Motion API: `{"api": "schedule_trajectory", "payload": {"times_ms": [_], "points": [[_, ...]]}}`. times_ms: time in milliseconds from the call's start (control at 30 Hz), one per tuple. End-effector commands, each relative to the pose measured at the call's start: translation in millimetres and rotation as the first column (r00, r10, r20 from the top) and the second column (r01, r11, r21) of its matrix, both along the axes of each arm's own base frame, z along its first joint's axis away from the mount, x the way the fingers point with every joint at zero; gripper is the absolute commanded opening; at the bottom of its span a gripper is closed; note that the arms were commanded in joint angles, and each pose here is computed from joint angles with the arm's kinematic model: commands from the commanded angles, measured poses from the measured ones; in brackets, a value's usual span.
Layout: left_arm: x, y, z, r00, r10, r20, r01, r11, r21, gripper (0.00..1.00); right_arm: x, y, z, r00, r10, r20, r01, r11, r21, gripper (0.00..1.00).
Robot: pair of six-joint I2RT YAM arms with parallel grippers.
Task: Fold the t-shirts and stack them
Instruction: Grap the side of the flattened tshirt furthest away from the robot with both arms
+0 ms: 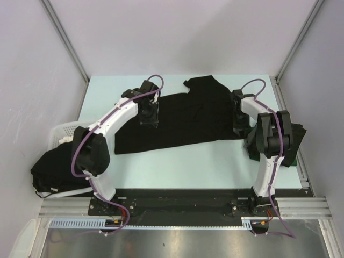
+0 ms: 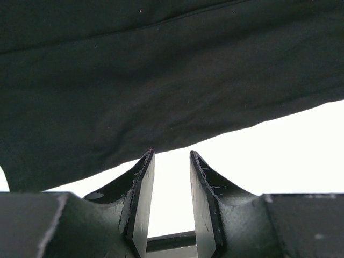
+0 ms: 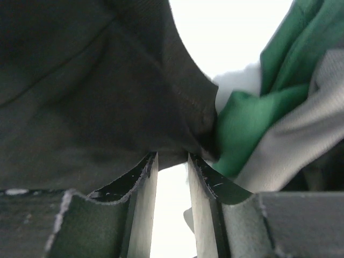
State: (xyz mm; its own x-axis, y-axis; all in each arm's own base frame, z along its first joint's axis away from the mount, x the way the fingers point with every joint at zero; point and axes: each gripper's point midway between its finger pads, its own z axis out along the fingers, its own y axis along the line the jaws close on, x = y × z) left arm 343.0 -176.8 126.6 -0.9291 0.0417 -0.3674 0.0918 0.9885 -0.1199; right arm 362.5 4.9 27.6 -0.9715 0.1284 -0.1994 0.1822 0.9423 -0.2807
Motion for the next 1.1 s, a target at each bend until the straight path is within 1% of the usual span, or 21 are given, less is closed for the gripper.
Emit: {"api": "schedule_trajectory", "payload": {"times_ms": [0,100,433,533,700,933,1000,1067], "points": [[6.5,-1.5,30.7,0.997,0.002,0.079,0.000,1.000,-0.018,0.38,9.2,-16.2,-13.2,0.999,-0.050,0.018,0.051,0.999,-0.016,0.35],[5.9,0.0,31.8,0.997,0.010,0.080,-0.009,1.000,-0.014,0.37,11.6,-14.9,-19.4,0.999,-0.044,0.013,0.044,0.999,0.001,0.35],[6.2,-1.0,31.7,0.997,0.029,0.075,-0.027,0.999,-0.022,0.38,35.5,-9.8,15.8,0.994,-0.004,0.111,0.002,1.000,0.021,0.40],[6.9,-1.8,31.2,0.997,0.034,0.074,-0.032,0.999,-0.026,0.38,38.7,-9.6,18.1,0.993,0.007,0.115,-0.008,1.000,0.013,0.42],[6.6,-0.3,30.3,0.997,0.038,0.068,-0.037,0.999,-0.016,0.38,32.3,-9.8,-6.9,0.998,0.019,0.053,-0.020,1.000,0.006,0.42],[4.6,4.3,30.2,0.997,0.047,0.067,-0.047,0.999,-0.001,0.38,27.7,-8.4,-27.7,1.000,0.025,-0.002,-0.025,1.000,0.013,0.42],[4.4,4.0,30.2,0.997,0.046,0.067,-0.046,0.999,0.001,0.38,24.9,-8.9,-35.2,0.999,0.023,-0.024,-0.023,1.000,0.018,0.41],[4.5,4.1,30.2,0.996,0.050,0.067,-0.051,0.999,0.000,0.38,23.4,-8.7,-39.9,0.999,0.019,-0.036,-0.018,1.000,0.022,0.38]]}}
